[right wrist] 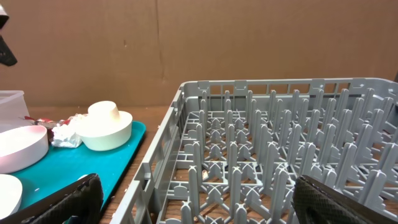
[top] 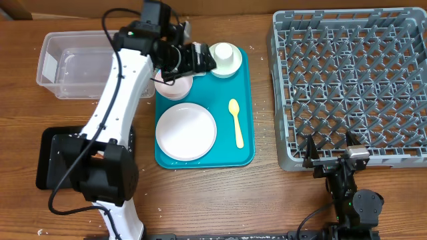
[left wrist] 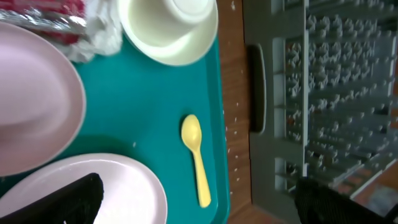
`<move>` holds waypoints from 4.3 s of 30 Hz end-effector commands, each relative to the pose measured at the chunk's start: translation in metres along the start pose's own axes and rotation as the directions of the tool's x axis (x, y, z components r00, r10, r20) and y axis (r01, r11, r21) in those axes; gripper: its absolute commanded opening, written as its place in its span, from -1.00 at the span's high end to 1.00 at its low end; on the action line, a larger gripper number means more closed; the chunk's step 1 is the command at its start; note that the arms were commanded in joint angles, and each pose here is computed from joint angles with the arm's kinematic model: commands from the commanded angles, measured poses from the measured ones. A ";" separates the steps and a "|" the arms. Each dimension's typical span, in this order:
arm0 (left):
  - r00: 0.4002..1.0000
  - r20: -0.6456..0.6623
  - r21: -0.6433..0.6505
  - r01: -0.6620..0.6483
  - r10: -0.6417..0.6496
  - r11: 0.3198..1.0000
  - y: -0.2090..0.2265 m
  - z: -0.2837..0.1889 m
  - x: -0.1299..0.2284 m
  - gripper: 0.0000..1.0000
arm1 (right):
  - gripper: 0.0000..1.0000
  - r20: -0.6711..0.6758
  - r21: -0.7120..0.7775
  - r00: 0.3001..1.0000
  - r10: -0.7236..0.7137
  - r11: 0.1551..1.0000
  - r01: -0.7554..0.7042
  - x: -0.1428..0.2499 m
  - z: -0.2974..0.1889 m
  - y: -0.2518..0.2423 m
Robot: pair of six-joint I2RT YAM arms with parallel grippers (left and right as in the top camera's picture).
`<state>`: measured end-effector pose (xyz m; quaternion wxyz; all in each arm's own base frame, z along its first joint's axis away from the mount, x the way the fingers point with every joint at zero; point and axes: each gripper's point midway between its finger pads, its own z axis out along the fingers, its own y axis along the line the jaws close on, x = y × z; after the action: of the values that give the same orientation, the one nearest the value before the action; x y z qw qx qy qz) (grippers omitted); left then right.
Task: Sort waste into correct bins and load items into the dishwasher
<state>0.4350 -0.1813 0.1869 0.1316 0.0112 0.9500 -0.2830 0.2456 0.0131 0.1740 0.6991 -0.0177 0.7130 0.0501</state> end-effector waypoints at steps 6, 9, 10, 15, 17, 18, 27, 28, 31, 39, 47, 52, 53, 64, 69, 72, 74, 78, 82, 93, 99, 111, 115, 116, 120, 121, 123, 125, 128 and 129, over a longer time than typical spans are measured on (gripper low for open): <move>0.996 0.033 -0.025 -0.080 0.080 0.997 -0.020 -0.017 0.003 -0.99 | -1.00 0.004 0.017 1.000 0.007 1.000 -0.007 0.002 0.000 -0.004; 0.979 0.121 -0.201 0.184 -0.162 0.962 0.033 -0.044 -0.007 -1.00 | -1.00 0.004 0.017 1.000 0.007 1.000 -0.007 0.002 0.000 -0.004; 0.958 0.152 -0.232 0.273 -0.242 0.934 0.053 -0.055 -0.008 -1.00 | -1.00 0.004 0.017 1.000 0.007 1.000 -0.007 0.002 0.000 -0.004; 0.864 0.192 -0.222 0.500 -0.465 0.837 0.123 -0.098 -0.004 -1.00 | -1.00 0.005 0.028 1.000 0.003 1.000 -0.003 0.002 0.000 -0.005; 0.832 0.208 -0.220 0.552 -0.515 0.804 0.149 -0.115 0.000 -1.00 | -1.00 0.007 0.031 1.000 0.003 1.000 -0.003 0.001 0.000 -0.006; 0.822 0.216 -0.222 0.567 -0.527 0.793 0.159 -0.121 0.002 -1.00 | -1.00 0.025 0.011 1.000 0.001 1.000 -0.001 -0.004 0.000 -0.003; 0.721 0.274 -0.227 0.691 -0.636 0.686 0.216 -0.160 0.019 -1.00 | -1.00 0.153 -0.771 0.984 0.096 0.635 0.058 -0.055 -0.071 0.133; 0.713 0.280 -0.224 0.699 -0.642 0.679 0.219 -0.163 0.019 -1.00 | -1.00 0.170 -0.795 0.981 0.091 0.601 0.082 -0.058 -0.078 0.138; 0.704 0.288 -0.222 0.708 -0.649 0.670 0.224 -0.166 0.021 -1.00 | -1.00 0.167 -0.784 0.965 0.204 0.621 0.005 -0.081 -0.080 0.133; 0.706 0.287 -0.222 0.707 -0.648 0.672 0.223 -0.165 0.020 -1.00 | -1.00 0.370 -0.708 0.842 0.392 0.706 -0.017 -0.166 -0.098 0.109; 0.706 0.287 -0.222 0.707 -0.648 0.672 0.223 -0.165 0.020 -1.00 | -1.00 0.396 -0.653 0.886 0.241 0.753 0.086 -0.248 -0.090 0.117; 0.706 0.287 -0.222 0.707 -0.648 0.672 0.223 -0.165 0.020 -1.00 | -1.00 0.160 -0.691 0.978 0.137 0.723 0.011 -0.260 -0.035 0.123; 0.706 0.287 -0.222 0.707 -0.648 0.672 0.223 -0.165 0.020 -1.00 | -1.00 0.099 -0.709 0.987 0.123 0.705 -0.016 -0.259 -0.023 0.126; 0.706 0.287 -0.222 0.707 -0.648 0.672 0.223 -0.165 0.020 -1.00 | -1.00 -0.423 -0.682 0.902 -0.084 0.685 -0.256 -0.202 0.099 0.159; 0.706 0.287 -0.222 0.706 -0.647 0.672 0.223 -0.165 0.020 -1.00 | -1.00 -0.624 -0.558 0.721 -0.302 0.817 -0.141 -0.103 0.126 0.183; 0.706 0.287 -0.222 0.706 -0.647 0.672 0.223 -0.165 0.020 -1.00 | -1.00 -0.744 -0.515 0.508 -0.434 0.857 -0.022 -0.027 0.120 0.188; 0.706 0.287 -0.222 0.707 -0.648 0.672 0.223 -0.165 0.020 -1.00 | -1.00 -0.777 -0.530 0.416 -0.473 0.848 -0.025 0.002 0.113 0.195; 0.706 0.287 -0.222 0.707 -0.648 0.672 0.223 -0.165 0.020 -1.00 | -1.00 -0.803 -0.560 0.323 -0.500 0.819 -0.125 0.039 0.103 0.217; 0.706 0.287 -0.222 0.707 -0.648 0.672 0.223 -0.165 0.020 -1.00 | -1.00 -0.809 -0.574 0.301 -0.505 0.788 -0.223 0.054 0.097 0.234; 0.706 0.287 -0.222 0.707 -0.648 0.672 0.223 -0.165 0.020 -1.00 | -1.00 -0.924 -0.268 0.334 -0.185 0.937 -0.223 0.067 0.142 0.229; 0.706 0.287 -0.222 0.706 -0.647 0.672 0.223 -0.165 0.020 -1.00 | -0.93 -0.951 -0.008 0.307 0.018 0.996 -0.084 0.097 0.157 0.196; 0.706 0.287 -0.222 0.707 -0.648 0.672 0.223 -0.165 0.020 -1.00 | -0.68 -0.985 0.037 0.165 0.044 0.998 -0.046 0.149 0.143 0.192; 0.706 0.287 -0.222 0.706 -0.647 0.672 0.223 -0.165 0.020 -1.00 | -0.51 -0.990 0.033 0.138 0.040 0.998 -0.049 0.158 0.140 0.194; 0.706 0.287 -0.222 0.707 -0.648 0.672 0.223 -0.165 0.020 -1.00 | -0.40 -0.990 0.031 0.138 0.038 0.998 -0.050 0.158 0.139 0.195; 0.706 0.287 -0.222 0.707 -0.648 0.672 0.223 -0.165 0.020 -1.00 | -0.27 -0.989 0.031 0.143 0.038 0.998 -0.051 0.158 0.141 0.195; 0.706 0.287 -0.222 0.707 -0.648 0.672 0.223 -0.165 0.020 -1.00 | -0.27 -0.988 0.033 0.152 0.038 0.999 -0.032 0.158 0.142 0.192; 0.706 0.287 -0.222 0.706 -0.647 0.672 0.223 -0.165 0.020 -1.00 | -0.27 -0.985 0.039 0.168 0.038 0.999 0.003 0.157 0.144 0.185; 0.706 0.287 -0.222 0.707 -0.648 0.672 0.223 -0.165 0.020 -1.00 | -0.27 -0.984 0.041 0.173 0.038 0.999 0.016 0.157 0.145 0.183; 0.706 0.287 -0.222 0.707 -0.648 0.672 0.223 -0.165 0.020 -1.00 | -0.27 -0.984 0.037 0.173 0.034 0.999 0.015 0.157 0.144 0.185; 0.706 0.287 -0.222 0.706 -0.647 0.672 0.223 -0.165 0.020 -1.00 | -0.27 -0.984 0.035 0.173 0.032 0.999 0.016 0.157 0.144 0.185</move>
<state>0.3950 0.0948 0.1770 0.0772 -0.3973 0.9011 -0.1555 0.3639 0.2162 0.0198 0.0645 -0.0272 0.9972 0.0248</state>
